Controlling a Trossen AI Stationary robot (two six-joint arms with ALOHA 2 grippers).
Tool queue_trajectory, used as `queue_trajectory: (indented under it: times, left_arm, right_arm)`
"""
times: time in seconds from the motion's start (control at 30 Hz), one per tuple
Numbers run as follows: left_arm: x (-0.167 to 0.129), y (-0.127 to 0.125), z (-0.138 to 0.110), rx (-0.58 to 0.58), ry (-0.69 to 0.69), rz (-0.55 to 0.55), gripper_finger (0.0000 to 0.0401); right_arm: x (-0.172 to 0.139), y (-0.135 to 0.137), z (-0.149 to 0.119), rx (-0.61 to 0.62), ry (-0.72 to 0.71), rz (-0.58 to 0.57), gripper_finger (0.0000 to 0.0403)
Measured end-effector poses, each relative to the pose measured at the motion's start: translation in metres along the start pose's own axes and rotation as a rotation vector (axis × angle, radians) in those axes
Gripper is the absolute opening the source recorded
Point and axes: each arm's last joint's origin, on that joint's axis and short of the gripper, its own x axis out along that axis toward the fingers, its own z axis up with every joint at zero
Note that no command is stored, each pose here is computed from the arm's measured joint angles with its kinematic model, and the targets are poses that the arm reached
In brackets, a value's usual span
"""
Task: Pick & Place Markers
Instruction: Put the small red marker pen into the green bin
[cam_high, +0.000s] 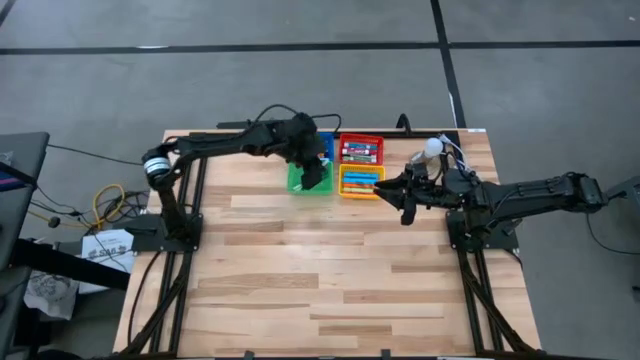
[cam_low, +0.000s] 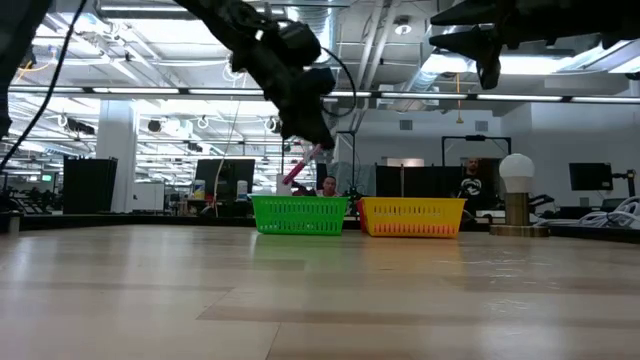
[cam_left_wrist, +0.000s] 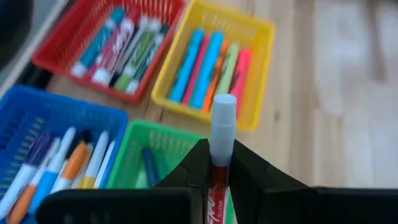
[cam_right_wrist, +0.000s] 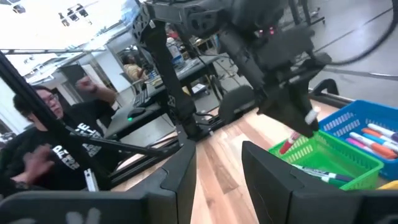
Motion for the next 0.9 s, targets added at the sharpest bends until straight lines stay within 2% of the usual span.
queue_trajectory:
  times: [0.27, 0.53, 0.9]
  left_arm:
    - [0.023, 0.019, -0.003, 0.069, 0.143, 0.027, 0.0035]
    - [0.036, 0.017, -0.013, 0.135, 0.243, 0.025, 0.0035]
    - [0.044, 0.023, -0.017, 0.17, 0.247, 0.032, 0.0042]
  right_arm:
    - [0.0, -0.005, 0.003, -0.013, -0.016, -0.028, 0.0118]
    - [0.001, -0.008, 0.004, -0.014, -0.022, -0.043, 0.0118]
    - [0.001, -0.008, 0.004, -0.008, -0.024, -0.042, 0.0118]
